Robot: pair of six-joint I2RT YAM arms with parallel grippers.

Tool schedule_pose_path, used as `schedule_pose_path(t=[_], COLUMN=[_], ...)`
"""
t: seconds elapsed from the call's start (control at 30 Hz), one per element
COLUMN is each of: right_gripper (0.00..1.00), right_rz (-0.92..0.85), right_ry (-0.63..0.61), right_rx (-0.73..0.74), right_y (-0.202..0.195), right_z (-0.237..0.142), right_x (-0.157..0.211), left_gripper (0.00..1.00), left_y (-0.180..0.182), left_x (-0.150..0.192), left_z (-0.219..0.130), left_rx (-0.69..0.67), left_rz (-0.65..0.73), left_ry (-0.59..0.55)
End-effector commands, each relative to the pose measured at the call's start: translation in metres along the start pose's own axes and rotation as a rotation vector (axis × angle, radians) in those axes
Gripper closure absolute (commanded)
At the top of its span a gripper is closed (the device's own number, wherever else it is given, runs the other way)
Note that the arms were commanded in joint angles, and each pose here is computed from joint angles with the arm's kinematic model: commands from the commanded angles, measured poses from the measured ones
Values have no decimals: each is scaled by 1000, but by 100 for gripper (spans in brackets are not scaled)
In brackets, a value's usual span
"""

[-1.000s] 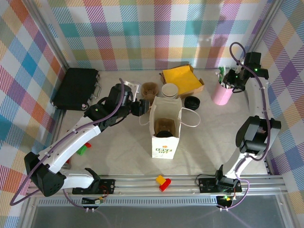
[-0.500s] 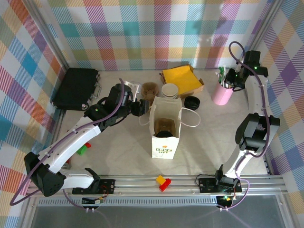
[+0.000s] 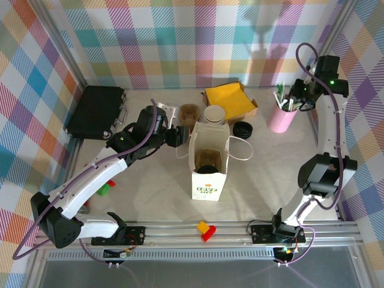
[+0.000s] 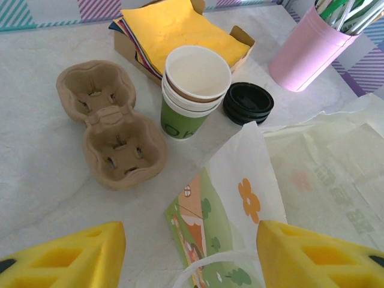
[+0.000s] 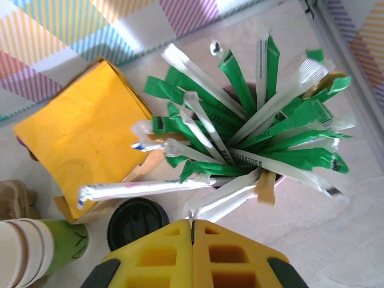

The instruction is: Pack the takeout coffee

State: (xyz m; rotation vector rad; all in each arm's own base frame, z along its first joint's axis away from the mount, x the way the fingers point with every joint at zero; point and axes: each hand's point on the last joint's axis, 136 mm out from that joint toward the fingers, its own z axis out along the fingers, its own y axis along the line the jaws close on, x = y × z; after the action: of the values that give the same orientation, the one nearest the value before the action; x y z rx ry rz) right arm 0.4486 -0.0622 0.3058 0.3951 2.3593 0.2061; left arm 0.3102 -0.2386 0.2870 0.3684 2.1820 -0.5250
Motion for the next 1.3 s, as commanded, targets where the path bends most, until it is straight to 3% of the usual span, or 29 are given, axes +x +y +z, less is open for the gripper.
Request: schedule_pose_path(t=[0.0, 0.17, 0.43, 0.6, 0.77, 1.27], right_gripper=[100, 100, 100, 100, 100, 100], right_rz=[-14, -41, -21, -2, -22, -73], right_ry=[-96, -129, -64, -23, -73, -313], right_rx=[-18, 3, 72, 37, 2, -244], right_y=[10, 7, -14, -10, 3, 70], right_z=[-54, -61, -19, -8, -38, -194], right_x=[-16, -17, -5, 0, -14, -34], left_gripper=[41, 41, 41, 41, 41, 41], left_y=[-3, -2, 2, 3, 2, 0], left_x=[-8, -8, 0, 2, 1, -4], left_z=[-16, -26, -37, -38, -39, -49], left_rx=[23, 31, 23, 18, 25, 36], left_rz=[-20, -37, -54, -52, -52, -60], left_ry=[-26, -45, -49, -46, -45, -63])
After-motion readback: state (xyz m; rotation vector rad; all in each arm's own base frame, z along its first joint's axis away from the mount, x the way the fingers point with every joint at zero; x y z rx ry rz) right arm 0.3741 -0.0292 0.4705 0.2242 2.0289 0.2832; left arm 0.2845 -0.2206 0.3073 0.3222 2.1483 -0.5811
